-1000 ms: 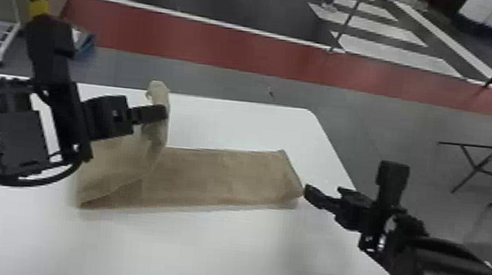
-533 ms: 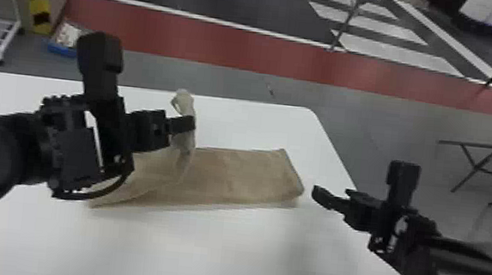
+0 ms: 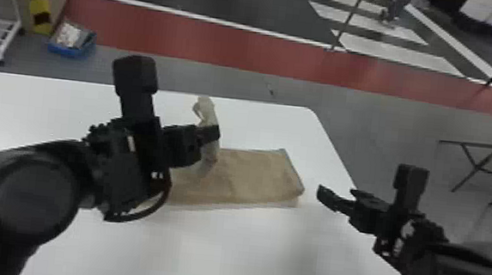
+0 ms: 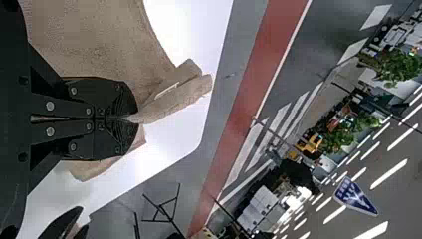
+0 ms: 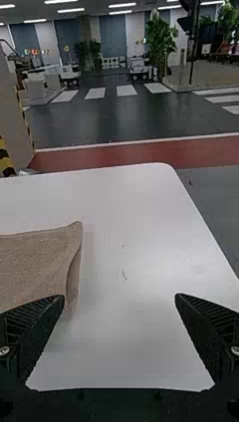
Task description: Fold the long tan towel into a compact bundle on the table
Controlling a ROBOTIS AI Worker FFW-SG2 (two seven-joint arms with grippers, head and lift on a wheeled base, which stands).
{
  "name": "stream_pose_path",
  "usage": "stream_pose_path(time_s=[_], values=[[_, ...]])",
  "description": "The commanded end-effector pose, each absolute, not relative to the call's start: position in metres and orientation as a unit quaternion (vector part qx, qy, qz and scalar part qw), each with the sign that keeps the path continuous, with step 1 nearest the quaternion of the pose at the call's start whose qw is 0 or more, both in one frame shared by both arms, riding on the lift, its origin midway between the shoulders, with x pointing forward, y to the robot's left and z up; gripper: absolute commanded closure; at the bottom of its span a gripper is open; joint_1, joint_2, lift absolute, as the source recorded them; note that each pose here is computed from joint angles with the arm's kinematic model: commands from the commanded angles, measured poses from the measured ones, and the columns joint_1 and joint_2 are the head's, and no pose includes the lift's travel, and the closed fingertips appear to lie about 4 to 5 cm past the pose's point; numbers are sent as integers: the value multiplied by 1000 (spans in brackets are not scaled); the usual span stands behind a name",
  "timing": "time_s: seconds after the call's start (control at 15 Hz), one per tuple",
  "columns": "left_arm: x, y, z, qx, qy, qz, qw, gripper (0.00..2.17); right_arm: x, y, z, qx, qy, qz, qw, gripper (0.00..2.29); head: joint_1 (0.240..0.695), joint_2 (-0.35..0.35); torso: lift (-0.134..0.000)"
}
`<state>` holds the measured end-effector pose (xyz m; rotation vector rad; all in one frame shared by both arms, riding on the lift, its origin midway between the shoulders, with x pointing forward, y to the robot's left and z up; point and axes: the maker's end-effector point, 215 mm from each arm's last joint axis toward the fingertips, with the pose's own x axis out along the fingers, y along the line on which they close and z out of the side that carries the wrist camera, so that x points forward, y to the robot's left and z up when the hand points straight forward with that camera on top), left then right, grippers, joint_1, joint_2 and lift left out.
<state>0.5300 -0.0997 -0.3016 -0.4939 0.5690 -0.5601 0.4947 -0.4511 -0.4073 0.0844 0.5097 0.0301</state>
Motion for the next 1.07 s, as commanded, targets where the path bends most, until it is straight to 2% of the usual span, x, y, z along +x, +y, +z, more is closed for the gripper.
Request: stream_pose_path(time_s=[0.0, 0.2, 0.27, 0.33, 0.4, 0.87, 1.0], values=[[529, -114, -308, -246, 266, -268, 893, 1571, 496, -452, -406, 41, 248, 16, 968, 53, 695, -350, -125], [538, -126, -311, -265, 225, -248, 904, 1521, 496, -452, -407, 45, 245, 22, 968, 53, 695, -350, -125], [533, -133, -319, -263, 231, -258, 901, 1207, 495, -453, -407, 48, 245, 24, 968, 53, 695, -350, -125], [528, -141, -322, -266, 235, -272, 895, 427, 494, -452, -406, 51, 243, 27, 968, 53, 695, -350, -125], [523, -147, -327, -270, 240, -284, 888, -2, 493, -454, -404, 54, 241, 26, 969, 53, 695, -350, -125], [523, -145, -329, -270, 240, -288, 887, 43, 495, -418, -394, 77, 238, 53, 967, 60, 695, -350, -125], [535, -125, -318, -240, 218, -270, 907, 46, 497, -394, -391, 84, 243, 68, 964, 181, 695, -350, -125]])
